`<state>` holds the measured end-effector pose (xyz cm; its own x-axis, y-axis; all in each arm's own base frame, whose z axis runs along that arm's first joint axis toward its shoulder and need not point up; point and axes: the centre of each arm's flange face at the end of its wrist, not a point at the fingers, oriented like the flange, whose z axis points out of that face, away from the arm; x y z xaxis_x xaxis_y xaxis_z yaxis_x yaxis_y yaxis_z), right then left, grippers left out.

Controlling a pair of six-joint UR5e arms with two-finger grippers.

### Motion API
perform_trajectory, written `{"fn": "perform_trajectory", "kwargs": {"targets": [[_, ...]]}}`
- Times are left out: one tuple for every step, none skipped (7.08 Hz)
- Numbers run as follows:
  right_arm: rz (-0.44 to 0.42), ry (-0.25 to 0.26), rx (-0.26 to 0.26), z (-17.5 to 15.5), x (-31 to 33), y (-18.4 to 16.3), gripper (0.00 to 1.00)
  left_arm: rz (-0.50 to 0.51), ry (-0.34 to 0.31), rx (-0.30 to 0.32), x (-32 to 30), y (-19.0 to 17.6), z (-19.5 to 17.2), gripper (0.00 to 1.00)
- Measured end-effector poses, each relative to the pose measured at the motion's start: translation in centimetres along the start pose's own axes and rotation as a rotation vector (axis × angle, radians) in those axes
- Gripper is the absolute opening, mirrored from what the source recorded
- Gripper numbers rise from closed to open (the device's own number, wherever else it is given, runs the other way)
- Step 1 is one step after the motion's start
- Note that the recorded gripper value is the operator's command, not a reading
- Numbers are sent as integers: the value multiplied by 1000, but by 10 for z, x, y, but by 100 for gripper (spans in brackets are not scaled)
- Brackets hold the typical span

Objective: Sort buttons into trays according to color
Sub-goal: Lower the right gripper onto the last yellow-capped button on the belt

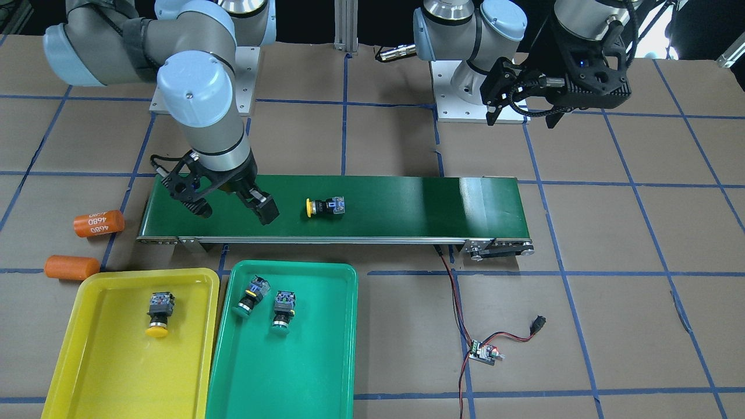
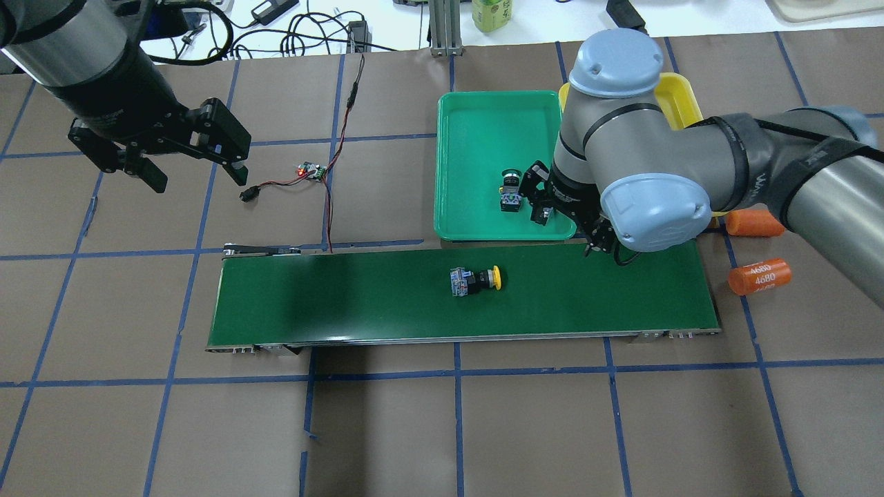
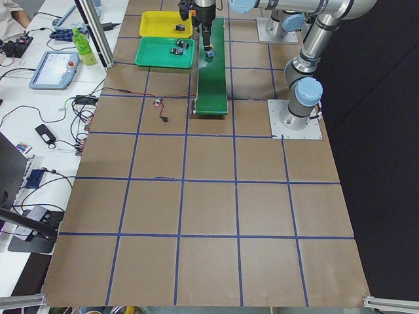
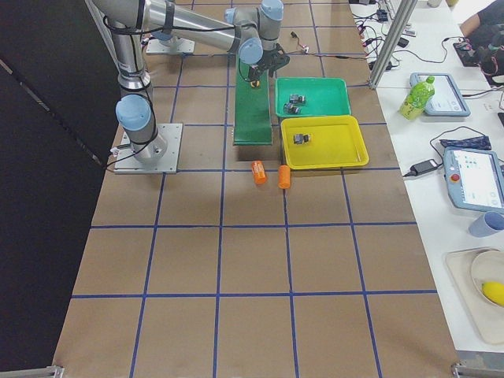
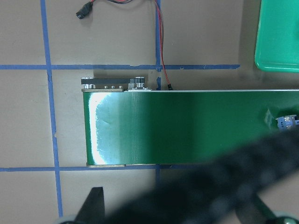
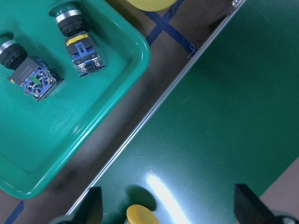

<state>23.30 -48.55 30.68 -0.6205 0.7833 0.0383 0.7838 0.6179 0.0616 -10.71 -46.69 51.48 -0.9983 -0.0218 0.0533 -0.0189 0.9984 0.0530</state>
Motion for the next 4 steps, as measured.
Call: {"fn": "perform_trajectory", "kwargs": {"targets": [[26,12,-9,8,-4,5,100,-1,0,-1,0,0,2,100],[41,32,-17,20,-9,12,100,-1,1,3,0,0,1,100],[47,51,-24,31,-13,19,100,-2,2,8,0,0,-1,100],[55,63,-28,39,-16,22,100,-3,2,11,0,0,-1,100]]}}
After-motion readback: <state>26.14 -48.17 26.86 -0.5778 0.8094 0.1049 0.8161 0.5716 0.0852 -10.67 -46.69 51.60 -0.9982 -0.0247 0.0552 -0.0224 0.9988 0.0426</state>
